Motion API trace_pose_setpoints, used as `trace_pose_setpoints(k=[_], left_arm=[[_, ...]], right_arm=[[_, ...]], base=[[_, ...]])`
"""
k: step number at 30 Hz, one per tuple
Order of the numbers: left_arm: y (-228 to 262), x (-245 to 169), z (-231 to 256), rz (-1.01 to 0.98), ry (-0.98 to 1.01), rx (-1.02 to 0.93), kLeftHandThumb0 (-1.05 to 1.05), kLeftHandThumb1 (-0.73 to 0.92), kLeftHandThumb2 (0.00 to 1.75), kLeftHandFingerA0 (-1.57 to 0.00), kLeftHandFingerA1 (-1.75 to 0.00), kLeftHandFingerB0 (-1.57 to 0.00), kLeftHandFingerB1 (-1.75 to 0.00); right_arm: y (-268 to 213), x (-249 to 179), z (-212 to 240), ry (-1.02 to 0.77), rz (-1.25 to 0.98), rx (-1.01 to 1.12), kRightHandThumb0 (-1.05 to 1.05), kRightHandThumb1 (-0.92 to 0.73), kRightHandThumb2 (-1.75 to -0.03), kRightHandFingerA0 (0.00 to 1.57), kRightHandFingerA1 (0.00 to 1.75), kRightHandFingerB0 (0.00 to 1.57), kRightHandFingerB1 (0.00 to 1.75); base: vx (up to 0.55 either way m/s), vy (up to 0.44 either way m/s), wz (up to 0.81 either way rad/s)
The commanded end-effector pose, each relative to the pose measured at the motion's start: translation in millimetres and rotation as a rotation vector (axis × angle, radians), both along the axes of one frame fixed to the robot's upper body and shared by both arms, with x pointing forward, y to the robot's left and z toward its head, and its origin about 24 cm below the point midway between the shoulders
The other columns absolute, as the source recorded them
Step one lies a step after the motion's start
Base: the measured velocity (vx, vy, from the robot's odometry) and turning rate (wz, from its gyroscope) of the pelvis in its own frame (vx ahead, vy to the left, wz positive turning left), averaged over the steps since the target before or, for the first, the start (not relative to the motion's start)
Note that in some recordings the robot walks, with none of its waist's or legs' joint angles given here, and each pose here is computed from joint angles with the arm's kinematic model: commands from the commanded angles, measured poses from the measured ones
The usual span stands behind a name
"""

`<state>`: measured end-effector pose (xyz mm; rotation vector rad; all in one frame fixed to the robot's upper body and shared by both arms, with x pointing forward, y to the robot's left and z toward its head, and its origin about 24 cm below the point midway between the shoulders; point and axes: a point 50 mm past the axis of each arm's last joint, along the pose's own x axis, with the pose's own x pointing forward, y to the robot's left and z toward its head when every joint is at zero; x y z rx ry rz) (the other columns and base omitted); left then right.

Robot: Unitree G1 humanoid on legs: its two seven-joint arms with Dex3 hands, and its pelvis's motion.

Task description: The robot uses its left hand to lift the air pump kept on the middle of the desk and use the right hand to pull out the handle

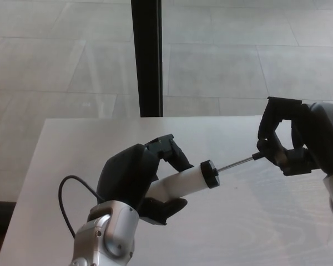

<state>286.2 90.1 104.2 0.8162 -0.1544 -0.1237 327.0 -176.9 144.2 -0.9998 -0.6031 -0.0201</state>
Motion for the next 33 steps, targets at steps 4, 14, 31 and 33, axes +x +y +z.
trace_pose_setpoints(k=[4,14,31,33], left_arm=[[12.8,-3.5,-7.6,0.039,0.059,0.001,-0.14,0.55,1.08,-0.81,-1.75,-0.68,-1.63],[26.3,-7.5,-11.4,0.056,0.073,0.024,-0.15,0.58,1.00,-0.79,-1.75,-0.68,-1.60],[43.5,-11.8,-18.3,0.109,0.105,0.046,-0.19,0.60,0.95,-0.80,-1.75,-0.64,-1.63],[48.8,-13.0,-21.3,0.122,0.130,0.049,-0.18,0.65,0.91,-0.77,-1.75,-0.66,-1.55]], right_arm=[[-11.9,-1.0,10.3,-0.023,-0.017,0.014,-0.21,-0.43,-1.25,0.99,1.75,0.82,1.54],[-14.3,-1.2,10.2,-0.032,-0.021,0.023,-0.27,-0.44,-1.18,1.27,1.43,0.99,1.26],[-12.8,-0.8,10.7,-0.033,-0.020,0.034,-0.20,-0.42,-1.27,0.98,1.75,0.81,1.52],[-13.3,-0.5,10.4,-0.035,-0.020,0.036,-0.27,-0.44,-1.19,1.27,1.45,0.97,1.26]], base=[[0.00,0.000,0.00],[0.00,0.000,0.00],[0.00,0.000,0.00],[0.00,0.000,0.00]])
